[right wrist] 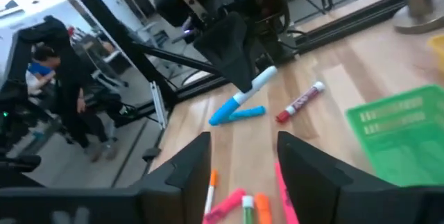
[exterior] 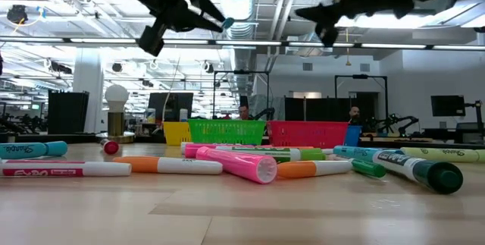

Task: Pick & Place Markers
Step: Put the blue highlighter into the blue bin

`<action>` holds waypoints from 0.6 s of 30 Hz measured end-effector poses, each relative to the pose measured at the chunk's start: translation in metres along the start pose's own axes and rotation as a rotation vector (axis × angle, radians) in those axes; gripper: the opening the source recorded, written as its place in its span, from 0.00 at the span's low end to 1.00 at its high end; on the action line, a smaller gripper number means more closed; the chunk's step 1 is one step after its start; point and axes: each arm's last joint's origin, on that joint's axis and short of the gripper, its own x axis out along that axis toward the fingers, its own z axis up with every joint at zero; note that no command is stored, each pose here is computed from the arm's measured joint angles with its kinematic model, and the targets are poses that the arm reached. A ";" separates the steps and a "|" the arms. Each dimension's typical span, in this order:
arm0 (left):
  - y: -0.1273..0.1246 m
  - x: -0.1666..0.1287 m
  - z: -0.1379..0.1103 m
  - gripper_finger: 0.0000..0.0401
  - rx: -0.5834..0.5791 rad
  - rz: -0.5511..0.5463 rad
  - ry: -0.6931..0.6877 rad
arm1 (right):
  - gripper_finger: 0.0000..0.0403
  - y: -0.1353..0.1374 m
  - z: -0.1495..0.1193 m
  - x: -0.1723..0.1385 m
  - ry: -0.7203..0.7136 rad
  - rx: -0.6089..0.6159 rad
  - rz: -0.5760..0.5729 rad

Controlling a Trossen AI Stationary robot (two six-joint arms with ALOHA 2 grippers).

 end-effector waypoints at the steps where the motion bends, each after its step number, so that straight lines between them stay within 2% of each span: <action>1: -0.001 0.000 0.001 0.11 0.004 -0.005 -0.003 | 0.42 -0.002 -0.001 0.006 -0.002 0.011 0.006; 9: -0.005 0.003 0.011 0.11 0.018 -0.053 -0.010 | 0.57 -0.015 -0.013 0.042 -0.015 0.119 0.054; 18: -0.005 0.004 0.018 0.11 0.032 -0.066 0.000 | 0.60 -0.017 -0.005 0.081 0.013 0.129 0.096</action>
